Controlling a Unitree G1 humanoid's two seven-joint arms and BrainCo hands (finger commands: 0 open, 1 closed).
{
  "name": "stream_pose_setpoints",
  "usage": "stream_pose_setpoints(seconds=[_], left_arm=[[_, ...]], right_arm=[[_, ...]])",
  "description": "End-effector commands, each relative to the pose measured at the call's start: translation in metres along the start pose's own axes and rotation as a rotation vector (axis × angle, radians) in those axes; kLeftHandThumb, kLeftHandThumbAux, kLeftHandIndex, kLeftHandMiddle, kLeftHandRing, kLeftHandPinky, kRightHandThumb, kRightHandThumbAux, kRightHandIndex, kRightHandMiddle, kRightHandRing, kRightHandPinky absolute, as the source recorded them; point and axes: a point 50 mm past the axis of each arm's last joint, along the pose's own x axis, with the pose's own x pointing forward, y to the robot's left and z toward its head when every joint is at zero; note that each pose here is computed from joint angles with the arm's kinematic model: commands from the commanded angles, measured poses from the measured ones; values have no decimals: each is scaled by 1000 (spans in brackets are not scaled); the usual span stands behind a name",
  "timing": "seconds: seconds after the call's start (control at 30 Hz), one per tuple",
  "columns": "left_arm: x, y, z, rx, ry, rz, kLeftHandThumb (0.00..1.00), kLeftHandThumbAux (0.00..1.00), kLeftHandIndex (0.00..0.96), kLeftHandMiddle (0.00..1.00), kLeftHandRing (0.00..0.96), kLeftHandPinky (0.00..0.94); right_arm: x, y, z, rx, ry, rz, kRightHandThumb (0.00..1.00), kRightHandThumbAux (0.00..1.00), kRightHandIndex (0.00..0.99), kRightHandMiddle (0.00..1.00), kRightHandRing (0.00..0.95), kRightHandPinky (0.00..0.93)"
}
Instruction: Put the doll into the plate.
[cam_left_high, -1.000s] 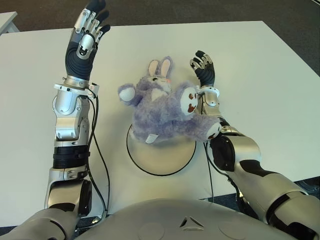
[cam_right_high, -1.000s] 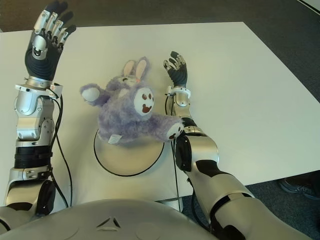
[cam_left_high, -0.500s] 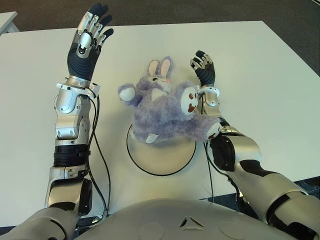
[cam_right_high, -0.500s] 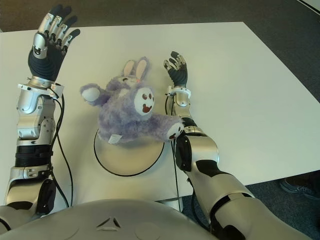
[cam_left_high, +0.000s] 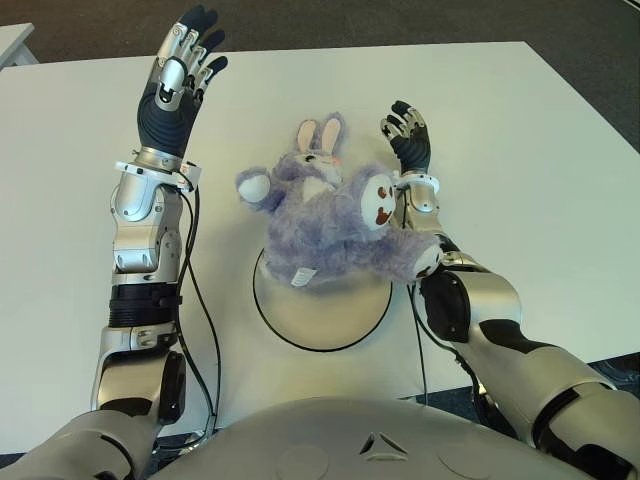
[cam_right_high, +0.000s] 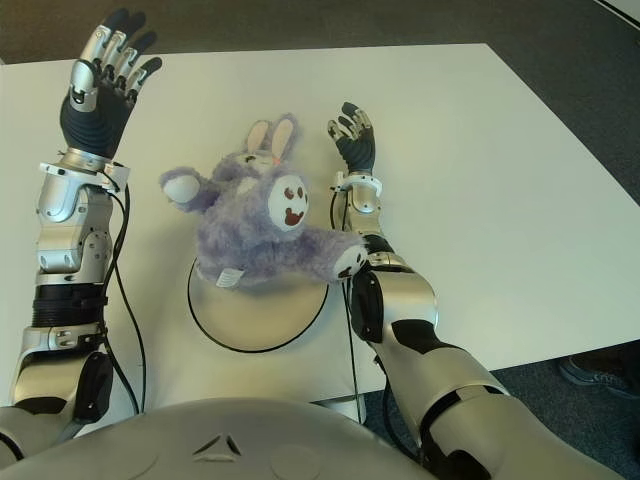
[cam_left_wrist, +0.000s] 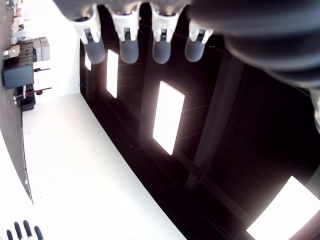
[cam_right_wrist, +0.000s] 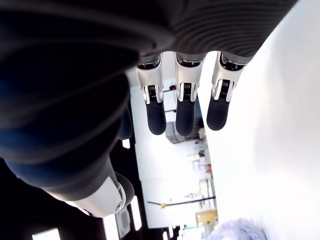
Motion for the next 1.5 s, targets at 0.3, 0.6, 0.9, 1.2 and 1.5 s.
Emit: stream_pose_setpoints(seconds=[0.3,0.6,0.9,1.2,1.5], left_arm=[[2,5,-10,24,55,41,0,334,0,15,0,0],[6,13,-20,29,127,80,0,310,0,6,0,0],[7,15,-25,24,166,110,0,308,0,0,0,0],[8,17,-32,12,195,132,0,306,0,0,0,0],[9,20,-38,3,220,149,0,316,0,0,0,0]], right_arm=[[-8,-4,-12,-6,35,-6,486,797,186,170,151,182],[-8,-4,-12,-9,35,-3,463,802,188,168,150,184],[-8,-4,-12,-12,36,0,453,797,184,169,157,198],[-8,-4,-12,-10,37,-1,461,797,185,171,154,186],[-8,-4,-12,-9,34,-1,451,798,184,165,150,184]])
